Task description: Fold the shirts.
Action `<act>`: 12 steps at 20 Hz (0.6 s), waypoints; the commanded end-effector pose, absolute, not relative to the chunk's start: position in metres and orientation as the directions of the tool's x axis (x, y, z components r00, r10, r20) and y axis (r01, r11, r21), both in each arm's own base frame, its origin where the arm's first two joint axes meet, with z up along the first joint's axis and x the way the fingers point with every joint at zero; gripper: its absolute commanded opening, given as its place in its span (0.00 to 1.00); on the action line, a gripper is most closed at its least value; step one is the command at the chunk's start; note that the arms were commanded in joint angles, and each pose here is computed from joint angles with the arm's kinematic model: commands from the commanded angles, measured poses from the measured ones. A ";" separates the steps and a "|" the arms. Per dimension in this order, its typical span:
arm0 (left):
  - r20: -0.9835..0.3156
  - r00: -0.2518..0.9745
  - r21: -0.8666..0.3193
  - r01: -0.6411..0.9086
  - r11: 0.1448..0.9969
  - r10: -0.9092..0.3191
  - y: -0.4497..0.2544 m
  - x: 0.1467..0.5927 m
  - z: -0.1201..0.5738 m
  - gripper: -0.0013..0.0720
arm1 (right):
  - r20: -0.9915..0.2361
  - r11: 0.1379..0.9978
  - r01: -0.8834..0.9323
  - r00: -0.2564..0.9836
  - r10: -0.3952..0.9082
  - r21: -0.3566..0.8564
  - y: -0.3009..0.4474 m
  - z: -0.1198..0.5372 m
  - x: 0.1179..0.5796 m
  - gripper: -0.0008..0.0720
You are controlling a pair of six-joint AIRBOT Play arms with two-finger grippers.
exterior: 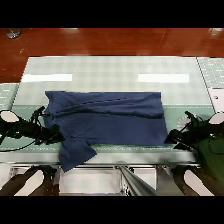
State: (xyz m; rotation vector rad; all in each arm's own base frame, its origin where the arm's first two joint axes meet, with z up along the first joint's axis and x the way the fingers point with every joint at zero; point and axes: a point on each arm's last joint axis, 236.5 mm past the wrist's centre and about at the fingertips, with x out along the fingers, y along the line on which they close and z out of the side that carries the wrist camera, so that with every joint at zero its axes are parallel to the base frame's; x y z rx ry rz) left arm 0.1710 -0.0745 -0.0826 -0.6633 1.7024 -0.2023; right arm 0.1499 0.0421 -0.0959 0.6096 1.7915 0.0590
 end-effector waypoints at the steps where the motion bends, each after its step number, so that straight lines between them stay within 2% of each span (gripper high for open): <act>1: -0.843 -0.099 -0.477 -0.315 0.820 -0.528 -0.075 0.171 -0.083 0.05 | -0.869 0.850 0.365 -0.174 0.463 0.379 0.060 -0.104 0.160 0.88; 5: -0.843 -0.099 -0.477 -0.315 0.820 -0.529 -0.075 0.171 -0.082 0.05 | -0.848 0.815 0.387 -0.133 0.513 0.432 0.077 -0.113 0.179 0.88; 7: -0.843 -0.099 -0.477 -0.315 0.820 -0.529 -0.075 0.171 -0.082 0.05 | -0.837 0.795 0.387 -0.094 0.539 0.468 0.083 -0.109 0.189 0.83; 8: -0.843 -0.099 -0.477 -0.315 0.820 -0.529 -0.075 0.171 -0.083 0.05 | -0.837 0.795 0.385 -0.094 0.539 0.469 0.083 -0.109 0.190 0.63; 9: -0.843 -0.099 -0.477 -0.314 0.820 -0.529 -0.075 0.171 -0.083 0.05 | -0.835 0.798 0.370 -0.094 0.541 0.475 0.083 -0.109 0.189 0.31; 10: -0.843 -0.099 -0.479 -0.308 0.822 -0.529 -0.075 0.171 -0.082 0.05 | -0.826 0.800 0.336 -0.098 0.555 0.497 0.086 -0.106 0.188 0.05; 12: -0.843 -0.099 -0.479 -0.308 0.822 -0.529 -0.075 0.171 -0.082 0.05 | -0.820 0.804 0.310 -0.113 0.561 0.507 0.087 -0.103 0.186 0.05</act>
